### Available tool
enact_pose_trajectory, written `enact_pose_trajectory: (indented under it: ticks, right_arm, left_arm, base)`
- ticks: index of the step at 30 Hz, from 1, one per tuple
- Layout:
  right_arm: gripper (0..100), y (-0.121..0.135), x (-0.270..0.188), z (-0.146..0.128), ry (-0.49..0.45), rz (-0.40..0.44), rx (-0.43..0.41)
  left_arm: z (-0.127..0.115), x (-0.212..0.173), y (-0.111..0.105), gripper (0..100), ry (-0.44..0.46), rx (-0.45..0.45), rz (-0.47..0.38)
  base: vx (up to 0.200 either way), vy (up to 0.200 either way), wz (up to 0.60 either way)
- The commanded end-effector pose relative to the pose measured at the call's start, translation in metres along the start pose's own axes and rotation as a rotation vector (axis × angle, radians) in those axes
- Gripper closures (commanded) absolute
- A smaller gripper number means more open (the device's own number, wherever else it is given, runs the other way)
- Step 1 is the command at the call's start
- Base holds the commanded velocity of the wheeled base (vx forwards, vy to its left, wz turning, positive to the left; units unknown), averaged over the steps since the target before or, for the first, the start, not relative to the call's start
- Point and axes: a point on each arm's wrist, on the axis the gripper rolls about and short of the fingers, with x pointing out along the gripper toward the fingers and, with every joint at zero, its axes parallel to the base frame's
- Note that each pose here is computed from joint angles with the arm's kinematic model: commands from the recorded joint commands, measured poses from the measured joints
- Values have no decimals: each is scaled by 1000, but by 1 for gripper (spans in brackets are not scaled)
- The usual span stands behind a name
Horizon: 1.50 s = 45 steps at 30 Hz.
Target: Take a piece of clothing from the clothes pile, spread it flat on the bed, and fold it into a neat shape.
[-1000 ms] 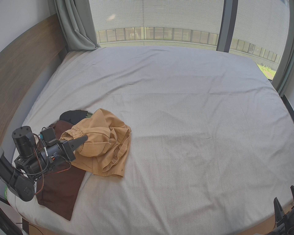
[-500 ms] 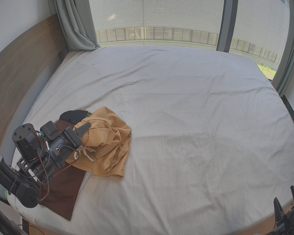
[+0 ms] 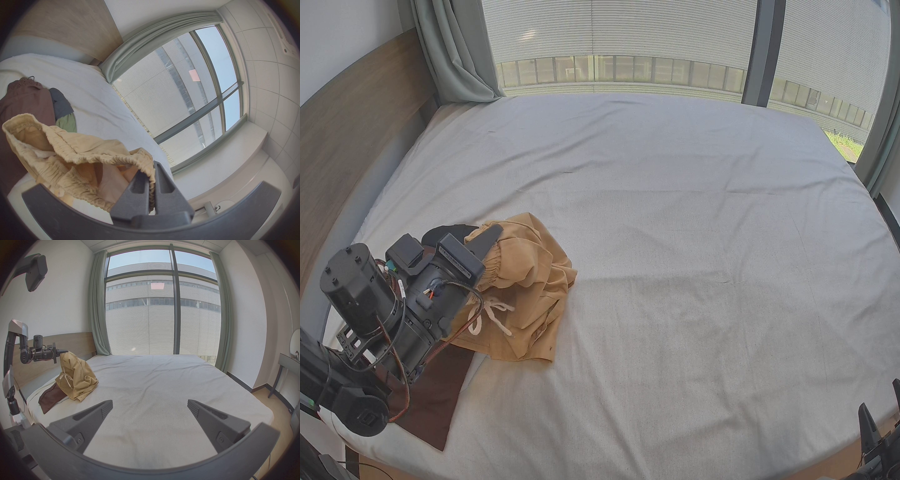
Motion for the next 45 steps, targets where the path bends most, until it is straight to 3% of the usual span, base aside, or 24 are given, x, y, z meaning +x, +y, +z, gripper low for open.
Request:
enact_pose_trajectory:
  ticks: [1,5,15,32,37,40,45]
  right_arm:
    - [0,0,0,-5,1,1,-1]
    - [0,0,0,-5,1,1,-1]
    - [0,0,0,-5,1,1,-1]
    - [0,0,0,-5,1,1,-1]
    - [0,0,0,-5,1,1,1]
    - [0,0,0,-5,1,1,1]
    - [0,0,0,-5,1,1,-1]
  left_arm:
    - [2,-4,-15,100,-2,-16,-54]
    - [1,-2,-20,100,1,-21,-68]
    - [-19,1,-58,100,60,-60,-204]
    - [-41,12,-107,100,180,-111,-317]
    - [-55,17,-107,100,223,-107,-317]
    - [-70,23,-99,100,298,-101,-318]
    - [-84,33,-102,100,370,-161,-353]
  base:
    - [0,0,0]
    - [0,0,0]
    - [0,0,0]
    - [0,0,0]
    - [0,0,0]
    - [0,0,0]
    - [0,0,0]
